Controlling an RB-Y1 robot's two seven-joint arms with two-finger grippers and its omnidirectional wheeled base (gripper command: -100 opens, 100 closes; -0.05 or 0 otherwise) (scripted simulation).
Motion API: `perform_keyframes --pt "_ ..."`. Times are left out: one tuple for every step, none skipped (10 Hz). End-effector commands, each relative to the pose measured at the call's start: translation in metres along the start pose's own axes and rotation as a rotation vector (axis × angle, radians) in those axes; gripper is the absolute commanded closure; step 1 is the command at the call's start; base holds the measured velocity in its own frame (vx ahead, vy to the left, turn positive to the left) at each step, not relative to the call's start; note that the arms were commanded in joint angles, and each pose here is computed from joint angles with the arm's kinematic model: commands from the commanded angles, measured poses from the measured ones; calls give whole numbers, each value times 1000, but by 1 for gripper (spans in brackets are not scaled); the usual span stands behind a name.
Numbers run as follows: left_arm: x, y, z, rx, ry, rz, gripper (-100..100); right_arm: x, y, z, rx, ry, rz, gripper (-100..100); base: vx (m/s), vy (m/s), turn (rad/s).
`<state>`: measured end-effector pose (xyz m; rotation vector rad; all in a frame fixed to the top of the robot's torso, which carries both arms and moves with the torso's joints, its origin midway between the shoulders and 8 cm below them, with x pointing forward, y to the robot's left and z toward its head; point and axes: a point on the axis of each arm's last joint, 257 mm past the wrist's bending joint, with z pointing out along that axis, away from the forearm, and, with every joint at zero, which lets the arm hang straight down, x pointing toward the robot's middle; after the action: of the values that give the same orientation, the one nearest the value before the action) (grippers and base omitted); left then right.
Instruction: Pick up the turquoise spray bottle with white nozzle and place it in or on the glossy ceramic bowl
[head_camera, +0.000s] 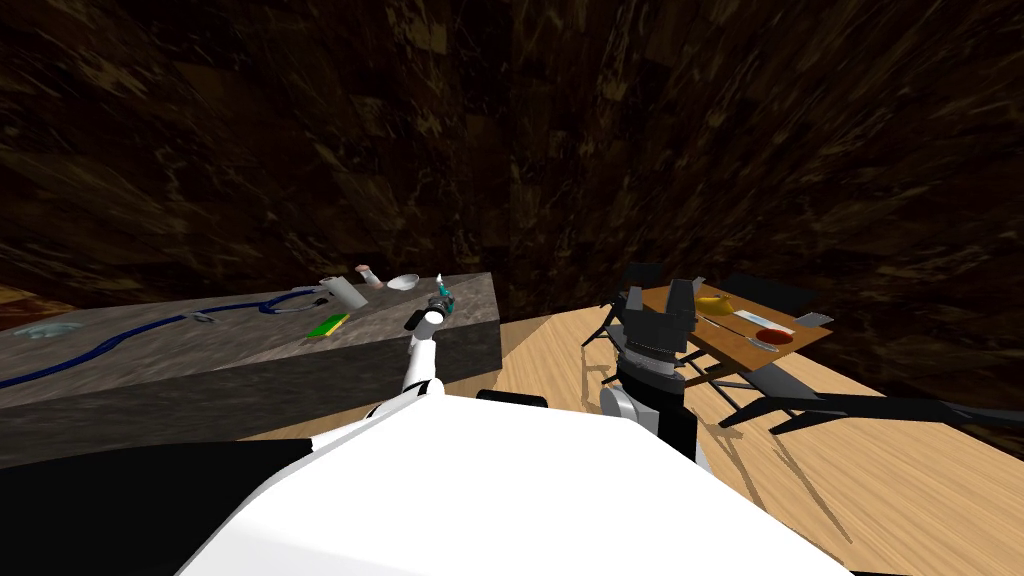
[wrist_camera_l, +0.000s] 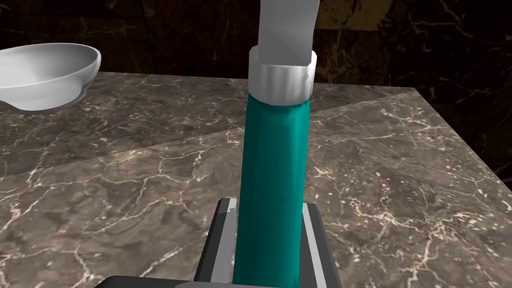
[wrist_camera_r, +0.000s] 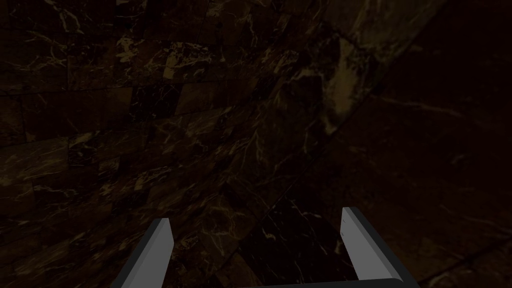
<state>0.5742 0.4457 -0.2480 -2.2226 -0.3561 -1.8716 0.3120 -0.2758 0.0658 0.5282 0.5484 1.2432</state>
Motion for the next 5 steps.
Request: perform_keyframes --pt "0 -9 2 1 -1 0 100 0 0 0 0 0 0 0 -23 -50 -32" --pt "0 -16 4 3 -1 0 100 0 0 0 0 0 0 0 -57 -84 -21" --pt "0 -20 5 4 -1 0 100 0 0 0 0 0 0 0 -70 -81 -6" --pt "0 -27 6 6 -2 0 100 0 0 0 0 0 0 0 -62 -71 -11" --pt "0 -35 8 9 -3 0 100 0 0 0 0 0 0 0 -47 -80 -21"
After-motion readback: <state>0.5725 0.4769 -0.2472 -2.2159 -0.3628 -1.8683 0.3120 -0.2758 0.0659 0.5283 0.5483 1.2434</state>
